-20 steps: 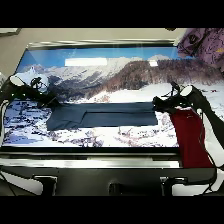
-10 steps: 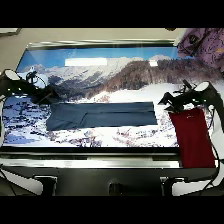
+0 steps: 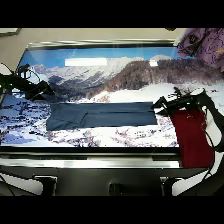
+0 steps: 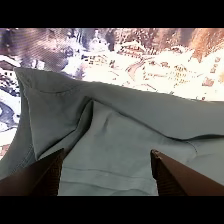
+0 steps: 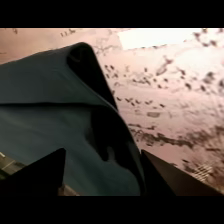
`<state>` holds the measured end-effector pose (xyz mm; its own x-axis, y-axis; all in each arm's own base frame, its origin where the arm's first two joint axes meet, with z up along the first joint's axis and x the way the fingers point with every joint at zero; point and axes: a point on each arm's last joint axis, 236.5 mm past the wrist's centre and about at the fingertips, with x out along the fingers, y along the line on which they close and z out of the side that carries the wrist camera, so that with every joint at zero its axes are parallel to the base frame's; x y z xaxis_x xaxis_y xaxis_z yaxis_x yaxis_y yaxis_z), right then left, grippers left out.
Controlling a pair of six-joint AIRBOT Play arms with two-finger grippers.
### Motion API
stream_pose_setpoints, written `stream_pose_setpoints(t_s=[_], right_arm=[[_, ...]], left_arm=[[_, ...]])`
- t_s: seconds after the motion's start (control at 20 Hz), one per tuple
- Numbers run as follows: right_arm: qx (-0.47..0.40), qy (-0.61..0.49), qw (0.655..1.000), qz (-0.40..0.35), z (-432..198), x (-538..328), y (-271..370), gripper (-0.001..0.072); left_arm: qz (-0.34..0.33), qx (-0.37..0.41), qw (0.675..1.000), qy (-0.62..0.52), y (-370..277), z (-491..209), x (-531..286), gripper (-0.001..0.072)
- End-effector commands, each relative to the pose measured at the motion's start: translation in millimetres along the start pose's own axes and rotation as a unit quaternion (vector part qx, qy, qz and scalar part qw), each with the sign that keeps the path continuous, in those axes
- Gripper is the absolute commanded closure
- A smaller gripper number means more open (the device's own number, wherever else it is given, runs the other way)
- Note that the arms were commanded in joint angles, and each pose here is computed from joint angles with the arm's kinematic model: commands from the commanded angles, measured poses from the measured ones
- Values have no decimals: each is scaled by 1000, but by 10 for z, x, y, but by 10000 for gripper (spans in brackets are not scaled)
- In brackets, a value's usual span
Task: Fold the clothes and pants, and hang the long-sleeved shirts on hangers.
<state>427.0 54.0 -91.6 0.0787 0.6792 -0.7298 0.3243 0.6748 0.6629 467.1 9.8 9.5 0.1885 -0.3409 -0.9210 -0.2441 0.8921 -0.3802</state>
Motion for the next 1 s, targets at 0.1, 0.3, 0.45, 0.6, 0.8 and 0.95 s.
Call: stream_pose_setpoints(t_s=[0.1, 0.3, 0.45, 0.6, 0.8, 0.95], right_arm=[[-43, 11, 999, -17, -37, 384, 95, 544], [-30, -19, 999, -33, -24, 81, 300, 688], [-46, -41, 994, -94, -138, -465, 458, 688], [-64, -91, 983, -148, -239, -1076, 657, 688], [-67, -149, 969, -185, -423, -1661, 866, 687], [-70, -166, 965, -193, -585, -1892, 980, 688]], left_arm=[[0, 0, 1000, -2, -15, 1, -15, 85], [-52, 8, 999, -11, -399, 50, 96, 197], [-102, 26, 994, -1, -984, -23, 387, 688], [-138, 58, 989, 14, -1703, -254, 819, 688], [-202, 90, 973, 63, -2814, -999, 1445, 688], [-254, 91, 959, 87, -3541, -1640, 1827, 688]])
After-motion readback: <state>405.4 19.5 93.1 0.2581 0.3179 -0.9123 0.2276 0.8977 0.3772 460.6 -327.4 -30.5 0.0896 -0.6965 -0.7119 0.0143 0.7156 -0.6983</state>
